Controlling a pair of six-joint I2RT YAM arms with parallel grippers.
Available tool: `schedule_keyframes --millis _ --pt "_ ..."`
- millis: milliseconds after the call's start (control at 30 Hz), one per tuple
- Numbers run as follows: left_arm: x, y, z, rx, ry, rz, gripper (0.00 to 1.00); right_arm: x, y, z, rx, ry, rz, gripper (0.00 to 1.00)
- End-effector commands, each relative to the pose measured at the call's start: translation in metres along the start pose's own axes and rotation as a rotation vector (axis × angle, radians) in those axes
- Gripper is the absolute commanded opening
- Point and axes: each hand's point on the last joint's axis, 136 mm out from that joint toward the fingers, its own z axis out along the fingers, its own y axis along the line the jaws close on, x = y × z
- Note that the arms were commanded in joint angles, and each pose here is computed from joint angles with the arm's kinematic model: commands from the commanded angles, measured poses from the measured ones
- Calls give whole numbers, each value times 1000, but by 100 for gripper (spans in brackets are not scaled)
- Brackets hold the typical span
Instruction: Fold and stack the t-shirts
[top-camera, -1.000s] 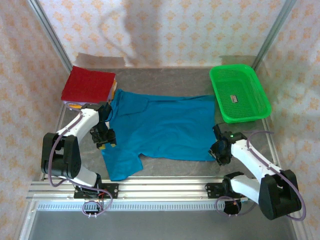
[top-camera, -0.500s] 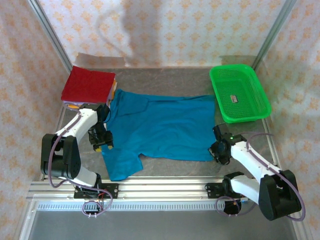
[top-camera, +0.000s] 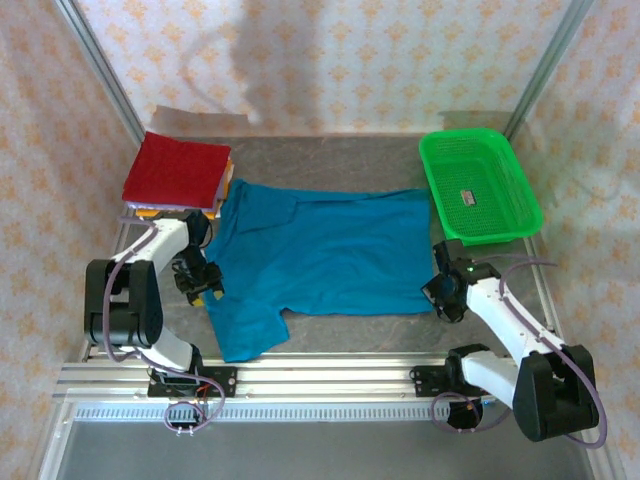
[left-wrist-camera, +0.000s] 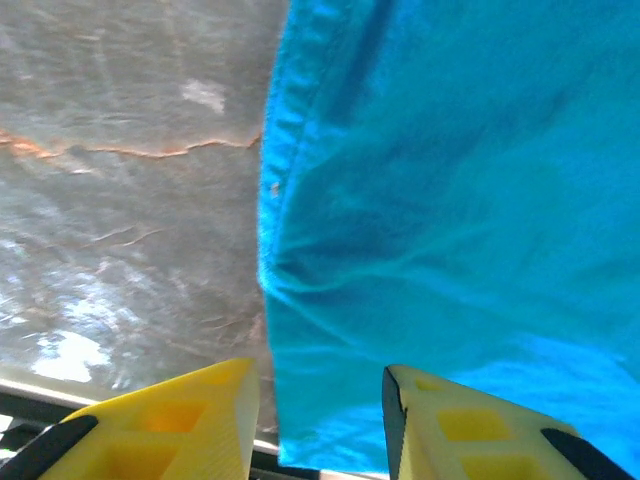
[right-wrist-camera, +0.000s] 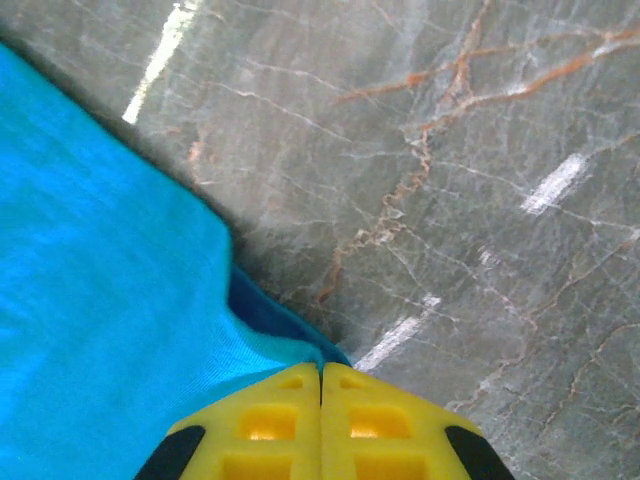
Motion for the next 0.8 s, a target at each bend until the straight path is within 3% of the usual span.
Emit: schedule_keyframes --millis 0,100,333,767 --pt "-9 -7 6 72 -2 -63 37 -7 0 -7 16 -25 -24 1" --pt "-13 -5 9 94 -4 -90 34 -7 1 -7 17 -22 -29 1" --pt "-9 21 16 -29 -7 -80 34 -8 1 -10 16 -26 -40 0" --pt "-10 1 38 -29 38 -17 28 -2 -16 -28 -8 -49 26 0"
